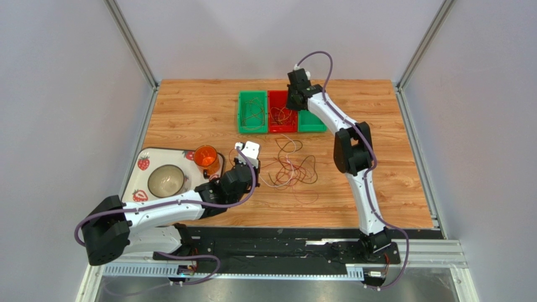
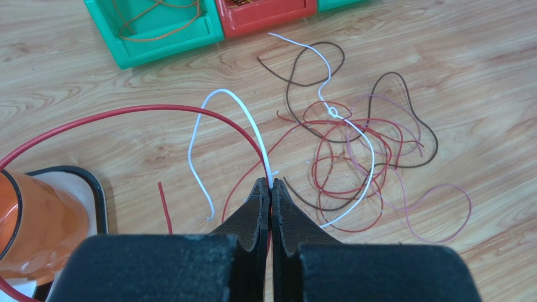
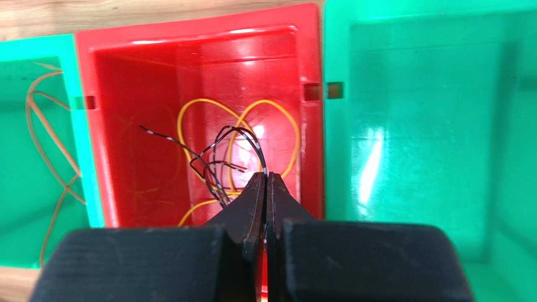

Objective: Untangle the cables

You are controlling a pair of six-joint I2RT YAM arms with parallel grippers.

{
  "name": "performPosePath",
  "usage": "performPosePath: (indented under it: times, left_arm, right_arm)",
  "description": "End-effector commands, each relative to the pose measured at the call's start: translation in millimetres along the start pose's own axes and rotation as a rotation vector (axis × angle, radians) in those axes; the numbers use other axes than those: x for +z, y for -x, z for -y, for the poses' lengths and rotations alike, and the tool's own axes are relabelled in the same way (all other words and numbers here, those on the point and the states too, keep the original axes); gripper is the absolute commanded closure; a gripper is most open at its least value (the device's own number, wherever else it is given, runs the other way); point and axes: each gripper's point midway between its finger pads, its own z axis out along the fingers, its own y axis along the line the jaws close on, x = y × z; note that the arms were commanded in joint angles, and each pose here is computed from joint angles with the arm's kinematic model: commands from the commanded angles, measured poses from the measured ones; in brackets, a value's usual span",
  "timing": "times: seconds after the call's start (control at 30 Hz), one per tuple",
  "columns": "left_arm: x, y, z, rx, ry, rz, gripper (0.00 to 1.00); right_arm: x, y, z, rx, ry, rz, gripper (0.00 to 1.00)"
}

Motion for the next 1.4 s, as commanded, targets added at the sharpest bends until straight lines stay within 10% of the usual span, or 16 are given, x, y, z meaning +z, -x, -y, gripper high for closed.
performPosePath:
  times: [0.0, 0.2, 0.6, 0.67, 0.7, 0.73, 0.97, 1.37]
  left_arm:
    - [-1, 8, 3, -0.033, -0.008, 0.023, 1.0]
    - [1, 11, 7, -0.029, -0.016, 0.022, 1.0]
    - [-1, 39, 6, -0.015, 0.0, 0.061, 1.0]
    - [-3, 49, 8, -0.01, -0.028, 0.066, 0.63]
    - [-3, 57, 8, -0.012, -0.034, 0.06, 0.18]
    - [-3, 61, 10, -0.013, -0.054, 0.05, 0.02]
    - [10, 75, -17, -0.135, -0.007, -0.152, 0.04]
    - [-14, -25, -41, -0.217, 0.048, -0.33, 0.2]
  right_arm:
    - [-26, 32, -10, -0.024, -0.006, 0.089, 0.9]
    - [-52, 54, -26, -0.035, 0.066, 0.132, 0.5]
    - [-167, 88, -48, -0.047, 0.226, 0.231, 0.45]
    - [-181, 66, -42, -0.042, 0.256, 0.205, 0.45]
    - [-183, 54, -37, -0.037, 0.252, 0.191, 0.45]
    - [-187, 46, -34, -0.026, 0.257, 0.184, 0.45]
    - [-215, -21, -27, 0.022, 0.359, 0.074, 0.48]
    - [-238, -155, -53, -0.092, 0.51, -0.195, 0.53]
